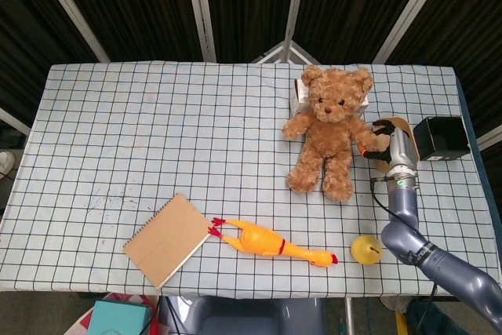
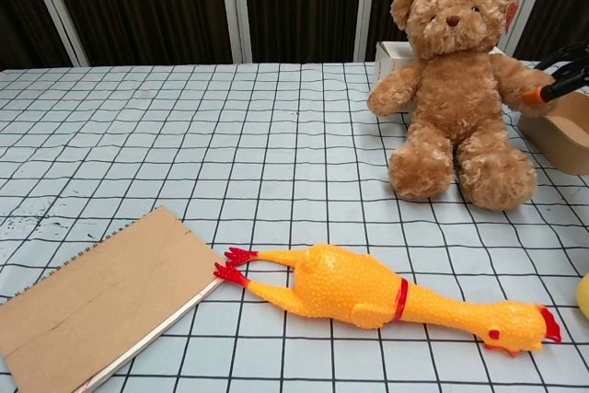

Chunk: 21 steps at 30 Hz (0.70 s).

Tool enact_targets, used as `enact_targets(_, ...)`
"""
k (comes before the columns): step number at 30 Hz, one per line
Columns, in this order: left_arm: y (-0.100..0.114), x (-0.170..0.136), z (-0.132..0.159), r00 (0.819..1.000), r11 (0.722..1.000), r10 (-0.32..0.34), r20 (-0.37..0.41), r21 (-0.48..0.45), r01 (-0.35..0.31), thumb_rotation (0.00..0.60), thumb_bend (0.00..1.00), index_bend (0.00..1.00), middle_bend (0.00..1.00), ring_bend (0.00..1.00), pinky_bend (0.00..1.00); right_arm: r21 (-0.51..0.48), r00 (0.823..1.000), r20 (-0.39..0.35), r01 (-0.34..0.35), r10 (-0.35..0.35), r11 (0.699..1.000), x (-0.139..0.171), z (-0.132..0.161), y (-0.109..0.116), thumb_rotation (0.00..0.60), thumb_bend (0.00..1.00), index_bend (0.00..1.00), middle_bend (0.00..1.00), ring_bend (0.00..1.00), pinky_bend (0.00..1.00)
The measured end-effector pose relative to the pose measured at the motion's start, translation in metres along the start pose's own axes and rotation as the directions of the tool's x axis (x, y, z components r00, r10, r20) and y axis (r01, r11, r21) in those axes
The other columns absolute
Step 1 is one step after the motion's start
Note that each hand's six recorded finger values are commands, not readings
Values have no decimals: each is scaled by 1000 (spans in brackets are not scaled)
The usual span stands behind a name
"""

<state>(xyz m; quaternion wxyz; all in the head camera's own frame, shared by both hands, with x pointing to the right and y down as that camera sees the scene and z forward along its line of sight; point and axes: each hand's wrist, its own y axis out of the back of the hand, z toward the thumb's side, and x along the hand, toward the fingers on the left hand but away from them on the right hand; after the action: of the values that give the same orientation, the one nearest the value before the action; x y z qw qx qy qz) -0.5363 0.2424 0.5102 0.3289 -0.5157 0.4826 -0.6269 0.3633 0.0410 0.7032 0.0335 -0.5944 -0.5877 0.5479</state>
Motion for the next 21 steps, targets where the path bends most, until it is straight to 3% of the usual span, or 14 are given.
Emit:
enact_targets(6,-1,0,0,1000,1000,-1,-1,3,1,600,269,221,0,0,135,-14,1000,5,23,-23,1000,-3,3,0,600,242,469,492,312,0)
enact_targets(12,-1,1,0,1000,1000,-2,-5,4,2,600,269,222,0,0,135,-70,1000,16,17,-16,997,-6,5,-2,600,292,478,504,325,0)
enact_targets(21,-2,2,1,1000,1000,-4,-7,9,4,600,269,224,0,0,135,-54,1000,17,13,-12,998,-11,-2,-9,600,299,477,504,325,0)
